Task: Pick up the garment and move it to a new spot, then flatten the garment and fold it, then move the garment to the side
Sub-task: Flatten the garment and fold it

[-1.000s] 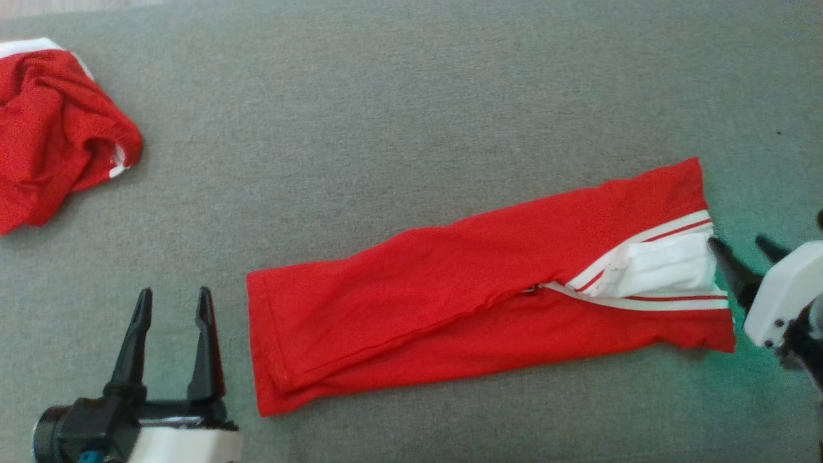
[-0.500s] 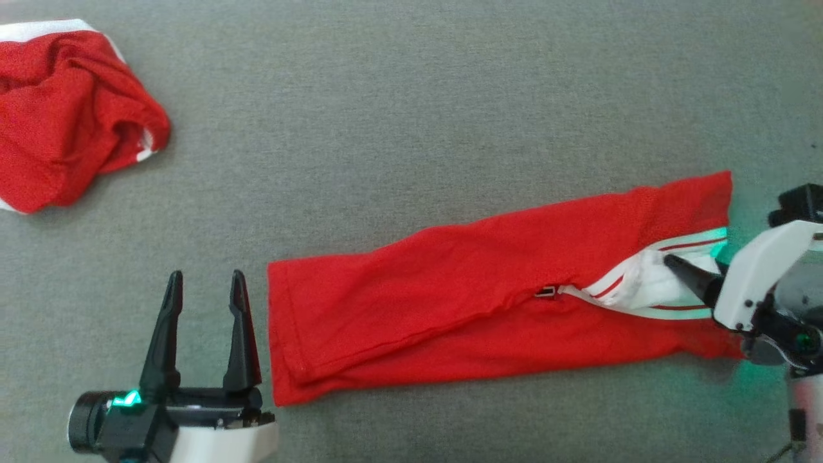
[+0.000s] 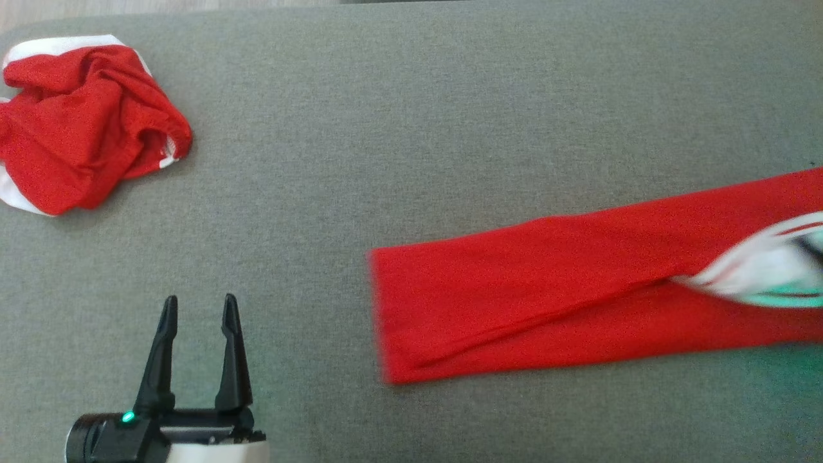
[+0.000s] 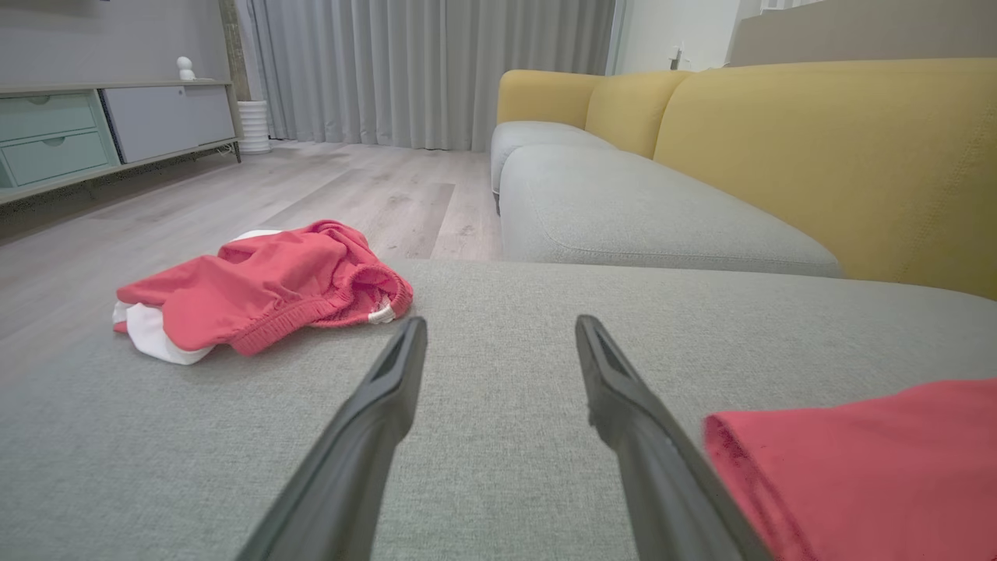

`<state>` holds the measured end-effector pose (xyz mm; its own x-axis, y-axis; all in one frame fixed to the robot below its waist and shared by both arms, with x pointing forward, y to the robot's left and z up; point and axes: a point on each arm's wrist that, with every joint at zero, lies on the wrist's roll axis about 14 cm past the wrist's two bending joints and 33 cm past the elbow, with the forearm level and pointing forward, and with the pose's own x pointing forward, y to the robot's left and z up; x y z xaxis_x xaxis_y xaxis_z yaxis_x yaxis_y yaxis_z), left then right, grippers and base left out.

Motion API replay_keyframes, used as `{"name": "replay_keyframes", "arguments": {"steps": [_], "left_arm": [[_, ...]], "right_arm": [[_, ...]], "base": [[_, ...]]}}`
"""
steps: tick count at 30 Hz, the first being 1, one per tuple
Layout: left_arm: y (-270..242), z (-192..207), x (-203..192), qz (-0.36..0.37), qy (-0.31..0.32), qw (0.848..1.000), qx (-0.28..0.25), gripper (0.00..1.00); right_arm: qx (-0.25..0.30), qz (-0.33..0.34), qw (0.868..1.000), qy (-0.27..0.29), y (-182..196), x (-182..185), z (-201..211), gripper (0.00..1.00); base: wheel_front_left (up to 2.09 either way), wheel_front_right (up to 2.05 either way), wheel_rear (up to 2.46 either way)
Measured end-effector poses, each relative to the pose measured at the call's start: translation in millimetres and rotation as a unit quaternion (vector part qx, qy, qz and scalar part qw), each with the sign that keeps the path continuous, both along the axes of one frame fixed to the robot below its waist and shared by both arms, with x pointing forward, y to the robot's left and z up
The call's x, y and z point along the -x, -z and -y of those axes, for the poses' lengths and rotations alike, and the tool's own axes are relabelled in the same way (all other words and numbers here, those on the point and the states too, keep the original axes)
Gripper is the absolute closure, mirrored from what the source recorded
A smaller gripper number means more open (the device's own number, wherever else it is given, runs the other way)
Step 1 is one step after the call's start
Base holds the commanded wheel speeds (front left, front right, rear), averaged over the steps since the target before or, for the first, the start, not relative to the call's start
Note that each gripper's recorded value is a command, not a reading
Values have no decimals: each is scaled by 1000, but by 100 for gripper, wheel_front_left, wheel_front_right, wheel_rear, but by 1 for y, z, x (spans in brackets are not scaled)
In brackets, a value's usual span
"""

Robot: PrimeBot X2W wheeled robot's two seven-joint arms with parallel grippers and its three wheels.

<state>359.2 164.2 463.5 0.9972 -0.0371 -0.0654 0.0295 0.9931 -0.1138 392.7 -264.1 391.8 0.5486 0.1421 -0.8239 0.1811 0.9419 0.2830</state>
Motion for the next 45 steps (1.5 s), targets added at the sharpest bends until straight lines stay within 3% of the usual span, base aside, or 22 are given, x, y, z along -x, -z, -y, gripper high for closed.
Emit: {"name": "replay_keyframes", "arguments": {"steps": [1, 3, 7, 10, 15, 19, 24, 44, 45], "left_arm": [[2, -1, 2, -3, 0, 1000, 0, 0], [3, -3, 3, -4, 2, 1000, -4, 0], [4, -4, 7, -5, 5, 1000, -12, 0], [5, -4, 12, -9, 7, 1000, -12, 0], [6, 2, 17, -10, 16, 1000, -13, 0], [3, 5, 16, -4, 22, 1000, -10, 0], [3, 7, 16, -5, 25, 1000, -14, 0], [10, 10, 20, -17, 22, 1000, -12, 0], [9, 11, 21, -17, 23, 1000, -11, 0]], "right_arm": [[39, 17, 999, 34, -17, -3, 39, 100], [71, 31, 995, 66, -33, -2, 73, 100], [107, 68, 989, 82, -67, -5, 100, 100], [90, 112, 989, 41, -93, -19, 72, 100], [29, 163, 985, -56, -117, -23, -15, 100], [-12, 148, 980, -131, -100, -3, -86, 100], [-56, 122, 977, -168, -65, 25, -145, 100], [-116, 149, 965, -182, -22, 30, -211, 100], [-117, 151, 964, -184, -23, 29, -214, 96]], "base": [[0, 0, 0], [0, 0, 0], [0, 0, 0], [0, 0, 0], [0, 0, 0], [0, 0, 0], [0, 0, 0], [0, 0, 0], [0, 0, 0]]}}
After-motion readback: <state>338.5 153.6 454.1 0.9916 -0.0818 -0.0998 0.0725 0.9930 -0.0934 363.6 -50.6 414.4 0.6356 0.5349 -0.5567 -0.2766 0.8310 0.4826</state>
